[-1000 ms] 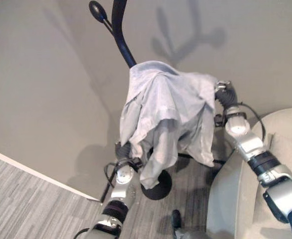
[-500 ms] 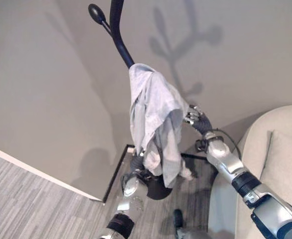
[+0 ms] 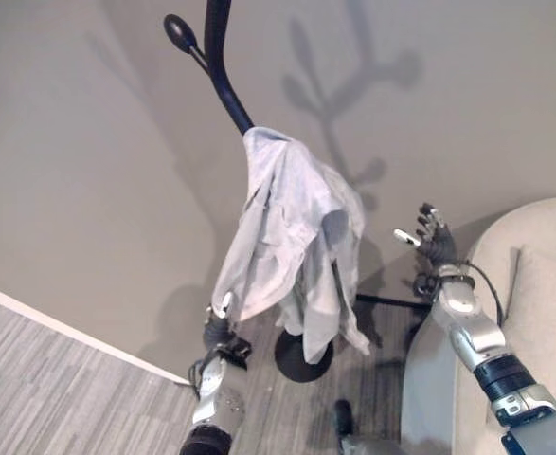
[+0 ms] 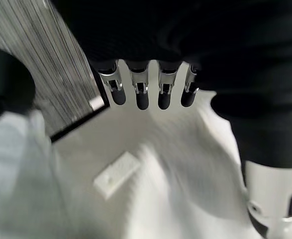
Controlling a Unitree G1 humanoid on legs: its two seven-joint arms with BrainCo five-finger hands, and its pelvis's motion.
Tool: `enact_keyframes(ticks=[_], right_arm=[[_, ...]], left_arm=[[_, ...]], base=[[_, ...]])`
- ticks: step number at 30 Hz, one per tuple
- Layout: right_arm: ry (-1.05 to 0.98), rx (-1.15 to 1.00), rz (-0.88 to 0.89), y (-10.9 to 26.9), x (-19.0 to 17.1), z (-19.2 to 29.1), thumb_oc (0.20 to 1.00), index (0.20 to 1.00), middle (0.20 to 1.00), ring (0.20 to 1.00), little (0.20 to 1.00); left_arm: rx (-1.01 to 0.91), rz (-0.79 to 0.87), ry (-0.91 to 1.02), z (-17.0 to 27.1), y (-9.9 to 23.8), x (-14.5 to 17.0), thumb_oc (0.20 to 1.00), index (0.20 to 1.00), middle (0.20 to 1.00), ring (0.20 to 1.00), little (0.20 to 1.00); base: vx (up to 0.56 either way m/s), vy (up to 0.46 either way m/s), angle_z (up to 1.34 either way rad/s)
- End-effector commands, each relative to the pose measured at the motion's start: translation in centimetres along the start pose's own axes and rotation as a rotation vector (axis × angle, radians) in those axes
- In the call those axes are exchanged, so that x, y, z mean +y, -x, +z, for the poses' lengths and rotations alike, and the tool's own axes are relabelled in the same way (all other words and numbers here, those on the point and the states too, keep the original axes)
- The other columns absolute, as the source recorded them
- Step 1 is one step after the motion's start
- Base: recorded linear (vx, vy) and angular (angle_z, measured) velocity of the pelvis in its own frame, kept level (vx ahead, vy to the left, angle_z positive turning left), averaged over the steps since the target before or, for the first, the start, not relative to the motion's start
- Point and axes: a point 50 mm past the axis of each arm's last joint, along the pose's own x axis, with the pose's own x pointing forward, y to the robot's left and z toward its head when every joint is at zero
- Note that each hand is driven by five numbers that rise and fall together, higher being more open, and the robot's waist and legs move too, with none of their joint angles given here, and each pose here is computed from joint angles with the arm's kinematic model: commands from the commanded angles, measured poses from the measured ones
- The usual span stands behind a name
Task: Hang the clothes on the sofa on the clothes rack.
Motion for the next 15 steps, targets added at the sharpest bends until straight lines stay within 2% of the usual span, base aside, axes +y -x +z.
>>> enact_keyframes(ticks=[1,6,9,10,15], right_arm=[[-0.031,-0.083,-0.010,-0.1,0.7,1.0,1.000,1.000,1.000,1.000,1.000],[-0.110,0.104,-0.079,2.8,-0.2,-3.7,1.000,1.000,1.000,1.000,1.000],[-0.169,0.281,-0.095,4.3,0.6,-7.4,1.000,1.000,1.000,1.000,1.000],[-0.156,0.431,-0.085,5.9,1.5,-10.5,1.000,1.000,1.000,1.000,1.000],[-0.148,0.624,-0.096,8.2,2.7,-14.0,1.000,1.000,1.000,1.000,1.000]], left_arm=[[-0.047,0.004,-0.039,1.4,-0.6,1.1,1.000,1.000,1.000,1.000,1.000],[0.065,0.184,0.006,-0.8,0.3,5.8,1.000,1.000,1.000,1.000,1.000],[0.152,0.294,0.099,-2.8,1.1,7.9,1.000,1.000,1.000,1.000,1.000],[0.245,0.368,0.078,-4.6,2.0,9.6,1.000,1.000,1.000,1.000,1.000],[0.322,0.447,0.130,-6.3,3.0,10.8,1.000,1.000,1.000,1.000,1.000]], base=[[0.01,0.006,-0.05],[-0.02,0.004,-0.01],[-0.01,-0.003,-0.01],[0.00,0.000,0.00],[0.00,0.000,0.01]])
